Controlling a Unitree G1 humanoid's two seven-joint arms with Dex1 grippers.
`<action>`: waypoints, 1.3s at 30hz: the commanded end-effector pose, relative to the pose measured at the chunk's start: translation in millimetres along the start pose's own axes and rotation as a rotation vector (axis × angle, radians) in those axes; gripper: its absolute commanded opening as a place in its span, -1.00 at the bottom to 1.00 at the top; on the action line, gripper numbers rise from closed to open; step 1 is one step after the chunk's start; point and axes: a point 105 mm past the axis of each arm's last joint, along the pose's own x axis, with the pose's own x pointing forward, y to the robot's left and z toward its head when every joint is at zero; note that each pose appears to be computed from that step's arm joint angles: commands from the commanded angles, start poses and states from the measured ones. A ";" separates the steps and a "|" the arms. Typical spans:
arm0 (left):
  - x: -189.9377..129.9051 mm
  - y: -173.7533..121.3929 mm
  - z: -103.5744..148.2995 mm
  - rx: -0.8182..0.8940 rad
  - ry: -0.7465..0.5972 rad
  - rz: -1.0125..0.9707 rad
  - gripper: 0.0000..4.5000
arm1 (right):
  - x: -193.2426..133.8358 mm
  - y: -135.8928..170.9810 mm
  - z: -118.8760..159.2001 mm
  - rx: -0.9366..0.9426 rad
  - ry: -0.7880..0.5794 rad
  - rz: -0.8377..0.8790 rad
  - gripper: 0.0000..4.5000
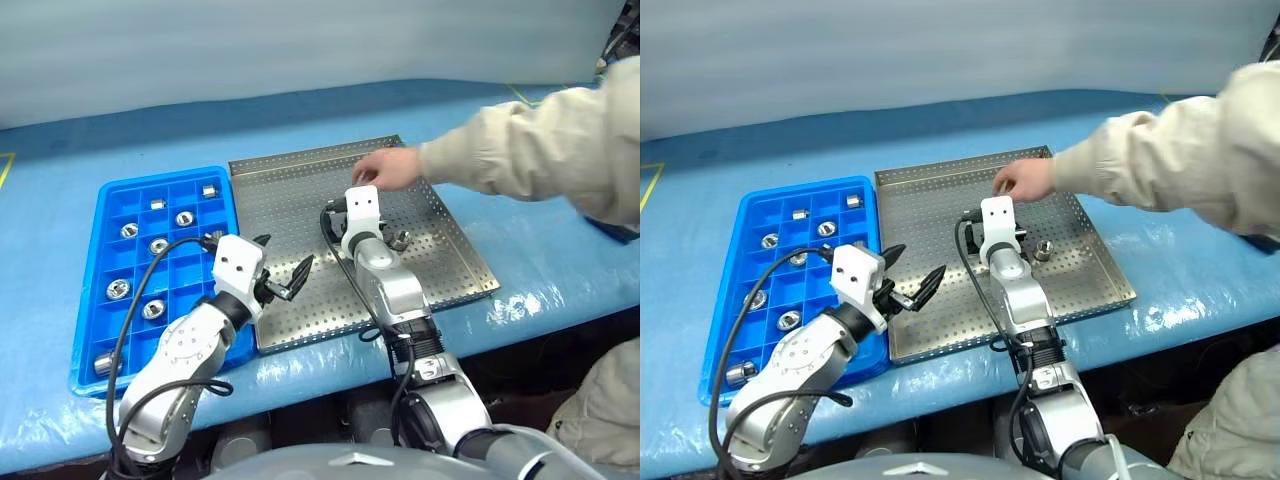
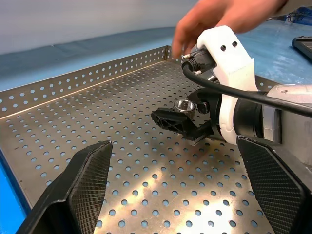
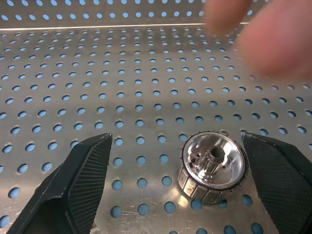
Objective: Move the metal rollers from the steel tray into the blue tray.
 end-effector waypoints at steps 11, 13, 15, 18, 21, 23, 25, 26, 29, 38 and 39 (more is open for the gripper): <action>-3.6 -8.4 11.5 0.010 -0.036 -0.015 0.98 | -1.9 1.3 10.4 0.001 -0.046 0.010 1.00; -3.4 -9.2 11.4 0.006 -0.034 -0.018 0.98 | -2.2 1.2 9.6 0.001 -0.044 0.011 1.00; -3.3 -9.9 11.2 0.005 -0.032 -0.020 0.98 | -2.5 1.1 8.8 0.001 -0.042 0.011 1.00; -3.1 -10.4 10.4 0.002 -0.028 -0.023 0.98 | -3.0 1.2 7.5 0.000 -0.039 0.013 1.00; -2.8 -10.7 9.8 0.000 -0.025 -0.026 0.98 | -3.1 0.2 7.2 -0.001 -0.038 0.012 1.00; -2.7 -11.0 9.6 -0.001 -0.024 -0.027 0.98 | -3.2 -0.3 7.2 -0.002 -0.038 0.011 1.00; -2.5 -11.6 9.3 -0.003 -0.024 -0.029 0.98 | -3.2 -0.4 7.0 -0.003 -0.037 0.012 1.00; -2.4 -12.0 9.1 -0.004 -0.023 -0.031 0.98 | -3.3 -0.3 6.8 -0.004 -0.037 0.013 1.00; -2.3 -12.8 8.7 -0.007 -0.021 -0.035 0.98 | -3.5 0.9 6.3 -0.005 -0.035 0.017 1.00; -1.9 -13.7 8.5 -0.009 -0.021 -0.039 0.98 | -4.0 4.0 9.6 -0.006 -0.047 0.033 1.00; -1.9 -13.7 8.5 -0.008 -0.021 -0.039 0.98 | -4.4 6.3 11.8 -0.007 -0.057 0.047 1.00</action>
